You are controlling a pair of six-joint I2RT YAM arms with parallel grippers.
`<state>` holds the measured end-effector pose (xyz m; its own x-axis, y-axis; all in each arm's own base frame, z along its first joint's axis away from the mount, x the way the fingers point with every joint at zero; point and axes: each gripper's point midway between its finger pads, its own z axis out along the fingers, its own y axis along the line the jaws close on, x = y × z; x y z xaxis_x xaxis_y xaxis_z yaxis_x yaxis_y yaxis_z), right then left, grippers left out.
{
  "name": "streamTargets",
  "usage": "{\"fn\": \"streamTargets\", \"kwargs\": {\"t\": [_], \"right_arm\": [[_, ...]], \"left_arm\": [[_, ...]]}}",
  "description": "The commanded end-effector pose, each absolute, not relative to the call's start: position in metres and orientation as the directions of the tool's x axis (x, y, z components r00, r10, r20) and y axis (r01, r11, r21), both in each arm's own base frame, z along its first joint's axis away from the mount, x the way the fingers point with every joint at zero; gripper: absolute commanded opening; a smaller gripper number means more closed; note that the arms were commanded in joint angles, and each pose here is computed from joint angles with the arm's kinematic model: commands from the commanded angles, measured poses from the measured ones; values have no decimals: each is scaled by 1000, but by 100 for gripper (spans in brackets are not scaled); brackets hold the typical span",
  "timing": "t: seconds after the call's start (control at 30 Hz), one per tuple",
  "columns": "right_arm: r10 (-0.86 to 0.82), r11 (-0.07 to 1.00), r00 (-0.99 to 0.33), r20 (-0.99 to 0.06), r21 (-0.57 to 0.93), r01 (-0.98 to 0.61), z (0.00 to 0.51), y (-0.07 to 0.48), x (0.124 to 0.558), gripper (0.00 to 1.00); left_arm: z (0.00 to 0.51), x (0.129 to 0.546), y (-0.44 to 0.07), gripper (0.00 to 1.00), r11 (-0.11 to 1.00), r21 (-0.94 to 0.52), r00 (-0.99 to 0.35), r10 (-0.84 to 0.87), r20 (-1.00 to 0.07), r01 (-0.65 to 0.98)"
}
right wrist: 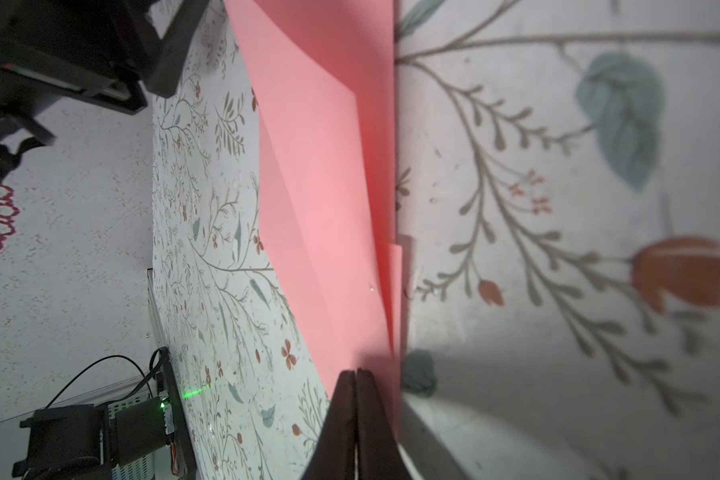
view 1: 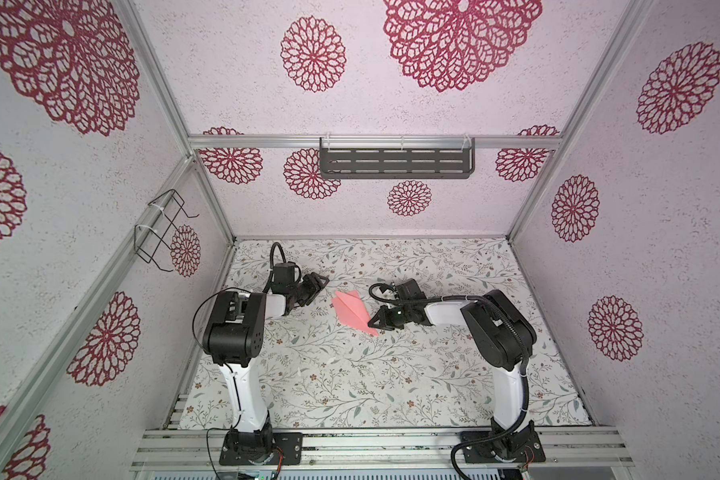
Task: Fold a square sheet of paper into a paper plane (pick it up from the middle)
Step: 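Bring the left gripper back toward the right gripper, pressing the folded flaps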
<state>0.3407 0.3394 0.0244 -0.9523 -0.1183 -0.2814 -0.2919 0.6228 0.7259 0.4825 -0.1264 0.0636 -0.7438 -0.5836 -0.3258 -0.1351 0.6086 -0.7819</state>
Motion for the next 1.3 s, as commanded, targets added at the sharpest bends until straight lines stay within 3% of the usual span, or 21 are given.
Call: {"fn": "streamTargets", "kwargs": {"t": [0.0,0.2,0.37,0.47,0.73,0.87,1.07,1.27], "right_arm": [[-107,724,-968,-225,650,-231,-8,317,340,8],[-113,722,-967,-230,650,-239,-5,317,340,8],[-118,719,-965,-234,650,-246,-3,319,341,8],[-124,717,-963,-240,649,-254,-1,320,341,8],[-178,684,-938,-298,648,-335,20,330,346,8],[-244,649,-889,-388,615,-447,42,345,349,8],[-400,655,-733,-550,388,-648,63,361,362,8],[-450,664,-657,-605,265,-699,63,373,384,7]], "left_arm": [[88,463,-148,61,634,-769,-765,-536,-356,-86],[77,435,-194,40,642,-765,-842,-441,-310,-55],[58,436,-206,24,662,-747,-870,-403,-283,-63],[46,439,-204,19,683,-726,-875,-395,-281,-76],[11,439,-199,12,725,-677,-892,-383,-240,-129],[0,435,-193,9,748,-644,-896,-385,-222,-162],[-12,431,-186,7,780,-593,-904,-381,-196,-200],[-19,425,-180,8,802,-540,-910,-388,-144,-256]]}}
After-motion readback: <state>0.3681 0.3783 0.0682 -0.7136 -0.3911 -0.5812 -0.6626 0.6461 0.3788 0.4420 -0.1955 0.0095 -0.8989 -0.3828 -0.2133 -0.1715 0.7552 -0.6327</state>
